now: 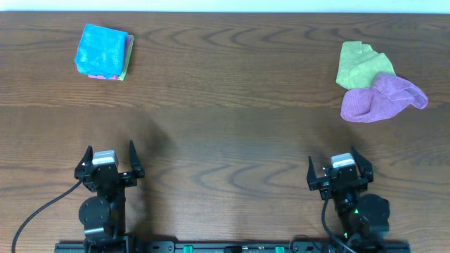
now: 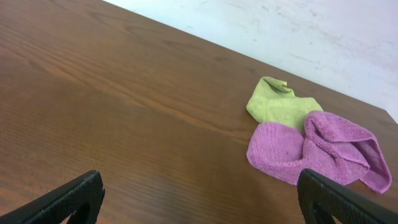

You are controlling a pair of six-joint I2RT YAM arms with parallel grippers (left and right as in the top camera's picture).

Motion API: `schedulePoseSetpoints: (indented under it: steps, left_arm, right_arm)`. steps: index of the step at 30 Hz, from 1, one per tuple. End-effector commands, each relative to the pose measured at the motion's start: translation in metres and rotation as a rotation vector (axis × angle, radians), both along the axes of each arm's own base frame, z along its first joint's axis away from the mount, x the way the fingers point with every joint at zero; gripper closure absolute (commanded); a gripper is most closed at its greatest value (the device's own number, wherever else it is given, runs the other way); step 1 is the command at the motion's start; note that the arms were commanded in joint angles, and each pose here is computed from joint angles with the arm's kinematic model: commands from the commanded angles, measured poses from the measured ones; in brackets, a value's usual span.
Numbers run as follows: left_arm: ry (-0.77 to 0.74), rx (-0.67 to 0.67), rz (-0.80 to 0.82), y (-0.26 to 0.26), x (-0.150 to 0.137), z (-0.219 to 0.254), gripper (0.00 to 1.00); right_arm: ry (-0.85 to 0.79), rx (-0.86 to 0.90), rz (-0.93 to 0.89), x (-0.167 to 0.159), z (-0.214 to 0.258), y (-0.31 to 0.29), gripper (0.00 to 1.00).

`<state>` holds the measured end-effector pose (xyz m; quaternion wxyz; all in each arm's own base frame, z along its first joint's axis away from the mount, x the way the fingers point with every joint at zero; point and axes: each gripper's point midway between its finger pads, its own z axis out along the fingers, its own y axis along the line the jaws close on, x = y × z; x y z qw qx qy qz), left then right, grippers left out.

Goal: Fold the cloth

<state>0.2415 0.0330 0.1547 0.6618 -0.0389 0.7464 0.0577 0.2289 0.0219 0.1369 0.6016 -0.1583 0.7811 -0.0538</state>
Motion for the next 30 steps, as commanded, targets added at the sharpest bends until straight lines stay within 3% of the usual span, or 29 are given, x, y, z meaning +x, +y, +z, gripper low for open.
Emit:
schedulePoseSetpoints:
  steps: [1,17,21,24,30]
  left_arm:
    - [0.053,-0.014,0.022,0.003,0.0,-0.022,0.05]
    - [0.053,-0.014,0.022,0.003,0.0,-0.022,0.05]
    - [0.053,-0.014,0.022,0.003,0.0,-0.022,0.04]
    - [0.053,-0.014,0.022,0.003,0.0,-0.022,0.04]
    - [0.053,-0.014,0.022,0.003,0.0,-0.022,0.05]
  right_arm:
    - [-0.002,-0.01,0.008,0.0,-0.002,0.001,0.01]
    - [-0.051,0.001,0.02,0.003,0.01,0.004,0.01]
    - [-0.181,0.185,0.001,0.008,0.047,0.006,0.01]
    - [-0.278,0.375,-0.115,0.01,0.073,-0.012,0.01]
    - [-0.311,0.506,-0.296,0.02,0.1,-0.041,0.01]
